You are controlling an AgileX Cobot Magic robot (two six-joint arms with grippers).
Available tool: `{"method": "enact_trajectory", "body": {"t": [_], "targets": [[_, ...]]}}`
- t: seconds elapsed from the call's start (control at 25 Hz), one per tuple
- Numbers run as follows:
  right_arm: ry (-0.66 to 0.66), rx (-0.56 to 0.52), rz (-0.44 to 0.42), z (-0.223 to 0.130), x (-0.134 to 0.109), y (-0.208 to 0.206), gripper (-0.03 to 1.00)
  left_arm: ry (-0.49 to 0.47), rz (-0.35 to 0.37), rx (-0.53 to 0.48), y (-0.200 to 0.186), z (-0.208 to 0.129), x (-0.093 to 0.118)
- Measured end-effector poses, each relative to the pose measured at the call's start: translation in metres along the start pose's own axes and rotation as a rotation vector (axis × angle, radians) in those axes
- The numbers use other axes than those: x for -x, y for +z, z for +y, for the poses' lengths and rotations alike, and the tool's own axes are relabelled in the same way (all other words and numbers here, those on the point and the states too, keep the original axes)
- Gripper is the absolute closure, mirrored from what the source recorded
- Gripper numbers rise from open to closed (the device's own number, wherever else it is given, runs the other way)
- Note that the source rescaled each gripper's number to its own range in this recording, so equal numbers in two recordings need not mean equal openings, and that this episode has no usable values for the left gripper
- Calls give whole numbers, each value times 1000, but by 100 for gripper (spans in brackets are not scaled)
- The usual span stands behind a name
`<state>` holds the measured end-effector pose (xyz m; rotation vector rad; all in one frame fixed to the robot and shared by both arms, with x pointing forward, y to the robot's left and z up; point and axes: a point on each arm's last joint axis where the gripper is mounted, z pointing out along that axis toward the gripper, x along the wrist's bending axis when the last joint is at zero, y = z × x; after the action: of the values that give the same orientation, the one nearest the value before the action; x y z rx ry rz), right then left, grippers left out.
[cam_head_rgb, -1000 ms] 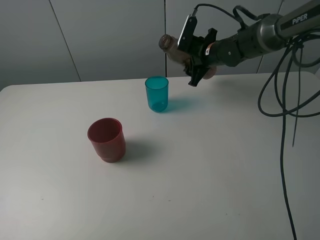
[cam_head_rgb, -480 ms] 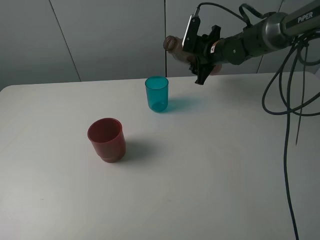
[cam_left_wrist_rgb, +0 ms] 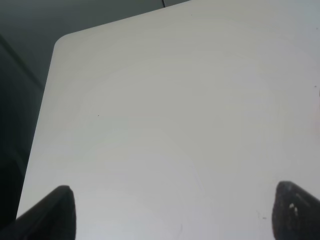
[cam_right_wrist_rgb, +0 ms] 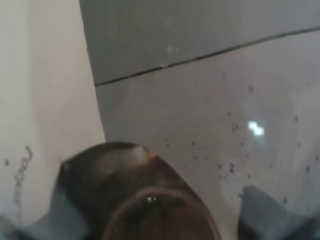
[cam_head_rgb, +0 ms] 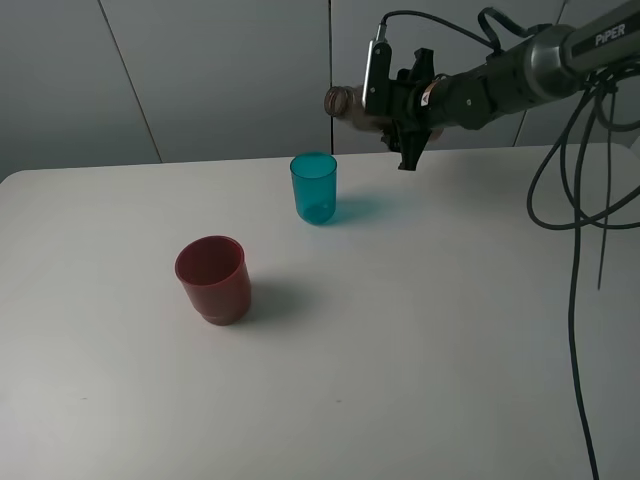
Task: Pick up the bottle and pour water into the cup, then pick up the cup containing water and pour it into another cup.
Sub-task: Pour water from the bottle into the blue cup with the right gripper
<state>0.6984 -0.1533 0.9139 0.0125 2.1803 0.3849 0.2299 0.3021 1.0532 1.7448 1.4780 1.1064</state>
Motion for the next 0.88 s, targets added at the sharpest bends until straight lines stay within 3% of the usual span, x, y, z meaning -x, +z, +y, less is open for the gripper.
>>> {"method": "enact_trajectory", "body": {"t": [0.48,0.88], "targets": [[-36,29,17,14,-12,6,96,-4,0,0,0,0,0],[-159,27,2,13,-11,6,96,-2,0,0,0,0,0]]}}
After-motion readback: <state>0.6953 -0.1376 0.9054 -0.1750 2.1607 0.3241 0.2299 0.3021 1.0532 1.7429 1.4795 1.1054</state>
